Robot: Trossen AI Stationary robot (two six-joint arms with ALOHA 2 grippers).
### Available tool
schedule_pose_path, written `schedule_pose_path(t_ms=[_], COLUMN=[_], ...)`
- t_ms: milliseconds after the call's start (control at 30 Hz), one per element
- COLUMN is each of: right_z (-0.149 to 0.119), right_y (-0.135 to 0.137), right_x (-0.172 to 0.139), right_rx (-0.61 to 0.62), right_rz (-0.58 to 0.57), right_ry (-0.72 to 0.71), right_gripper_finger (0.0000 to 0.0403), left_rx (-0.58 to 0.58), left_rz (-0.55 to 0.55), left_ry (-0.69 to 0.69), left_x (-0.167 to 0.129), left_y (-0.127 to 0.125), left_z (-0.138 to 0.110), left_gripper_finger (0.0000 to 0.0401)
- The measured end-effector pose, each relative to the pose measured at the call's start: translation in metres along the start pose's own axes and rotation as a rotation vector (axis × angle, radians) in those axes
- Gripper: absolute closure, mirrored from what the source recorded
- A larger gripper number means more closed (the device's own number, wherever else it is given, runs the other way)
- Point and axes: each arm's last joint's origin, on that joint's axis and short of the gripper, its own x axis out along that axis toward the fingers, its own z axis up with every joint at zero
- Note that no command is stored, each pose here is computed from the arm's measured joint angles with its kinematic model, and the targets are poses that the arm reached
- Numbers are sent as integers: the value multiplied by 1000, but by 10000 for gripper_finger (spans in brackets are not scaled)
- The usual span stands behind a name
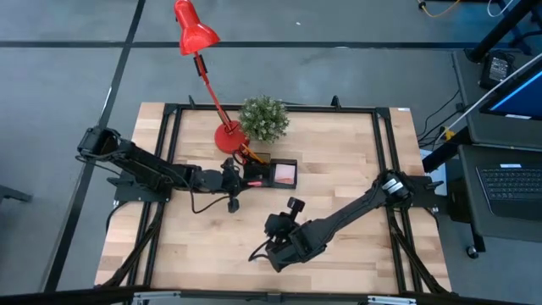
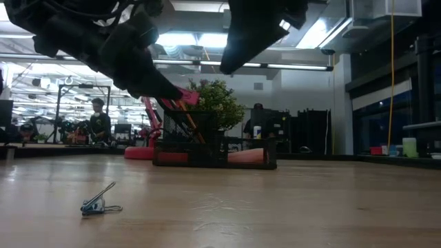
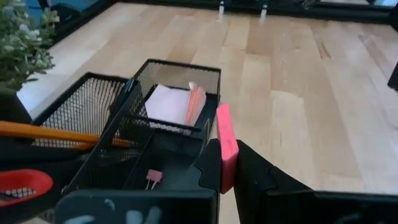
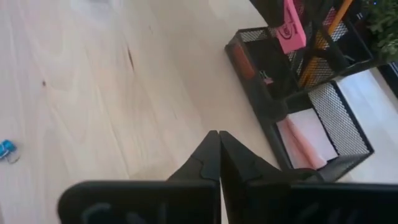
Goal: Pick and place office supplies into organizer
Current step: Put the pink eraser into the black desk organizer
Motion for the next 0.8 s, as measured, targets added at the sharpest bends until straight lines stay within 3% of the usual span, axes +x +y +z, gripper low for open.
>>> schedule_pose_path(t_ms=[367, 667, 800], right_z=[-14, -27, -34], right_y=[-2, -36, -56], right_x=[9, 0, -2], right_rx=[70, 113, 128], right_rz=[103, 432, 487], right_ry=[-148, -420, -540], right_gripper_finger=[402, 403, 403], left_rx=[20, 32, 40], left_rz=[78, 82, 117], left_ry=[35, 55, 97], left_x=[0, 1, 5], left_y=[3, 4, 4], left_z=[-5, -7, -15], left_gripper_finger=[389, 389, 389])
